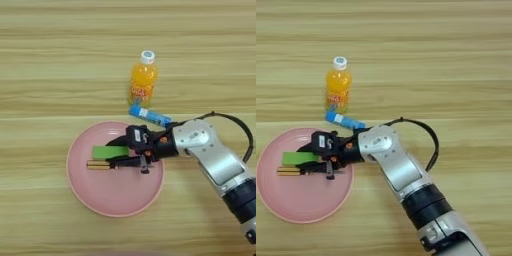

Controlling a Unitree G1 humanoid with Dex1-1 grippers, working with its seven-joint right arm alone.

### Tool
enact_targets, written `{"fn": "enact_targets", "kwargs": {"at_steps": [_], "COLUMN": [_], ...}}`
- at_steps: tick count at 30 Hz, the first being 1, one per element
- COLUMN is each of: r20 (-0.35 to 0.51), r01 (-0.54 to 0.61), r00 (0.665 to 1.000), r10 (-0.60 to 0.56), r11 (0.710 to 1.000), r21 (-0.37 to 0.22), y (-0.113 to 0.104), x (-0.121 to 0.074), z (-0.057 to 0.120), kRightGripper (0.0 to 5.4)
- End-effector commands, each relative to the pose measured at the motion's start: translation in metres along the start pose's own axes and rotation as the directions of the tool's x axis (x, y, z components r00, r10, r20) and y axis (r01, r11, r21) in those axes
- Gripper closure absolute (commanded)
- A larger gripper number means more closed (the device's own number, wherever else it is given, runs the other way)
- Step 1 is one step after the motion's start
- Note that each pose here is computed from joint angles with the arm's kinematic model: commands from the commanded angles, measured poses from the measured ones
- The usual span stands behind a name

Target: Move the objects on the table

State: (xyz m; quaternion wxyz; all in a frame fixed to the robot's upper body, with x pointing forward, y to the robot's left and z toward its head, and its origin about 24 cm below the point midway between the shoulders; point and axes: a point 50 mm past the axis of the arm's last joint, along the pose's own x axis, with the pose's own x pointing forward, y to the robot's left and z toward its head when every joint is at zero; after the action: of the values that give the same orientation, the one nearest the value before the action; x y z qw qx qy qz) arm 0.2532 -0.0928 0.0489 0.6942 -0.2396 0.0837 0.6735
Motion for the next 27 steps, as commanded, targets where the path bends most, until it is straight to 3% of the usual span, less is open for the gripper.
{"fn": "enact_targets", "kwargs": {"at_steps": [1, 11, 12, 19, 27], "r20": [0.020, -0.010, -0.012, -0.003, 0.083], "r01": [0.080, 0.107, 0.109, 0.140, 0.249], "r00": [0.997, 0.994, 0.994, 0.990, 0.967], "r10": [-0.078, -0.108, -0.111, -0.140, -0.241], "r11": [0.990, 0.990, 0.990, 0.987, 0.963], "r21": [-0.114, -0.090, -0.087, -0.085, -0.105], "y": [-0.022, -0.028, -0.029, -0.033, -0.047], "x": [-0.003, -0.001, -0.001, -0.006, -0.034], "z": [0.020, 0.009, 0.008, 0.008, 0.022], "kRightGripper": [4.01, 4.01, 3.65, 2.96, 1.86]}}
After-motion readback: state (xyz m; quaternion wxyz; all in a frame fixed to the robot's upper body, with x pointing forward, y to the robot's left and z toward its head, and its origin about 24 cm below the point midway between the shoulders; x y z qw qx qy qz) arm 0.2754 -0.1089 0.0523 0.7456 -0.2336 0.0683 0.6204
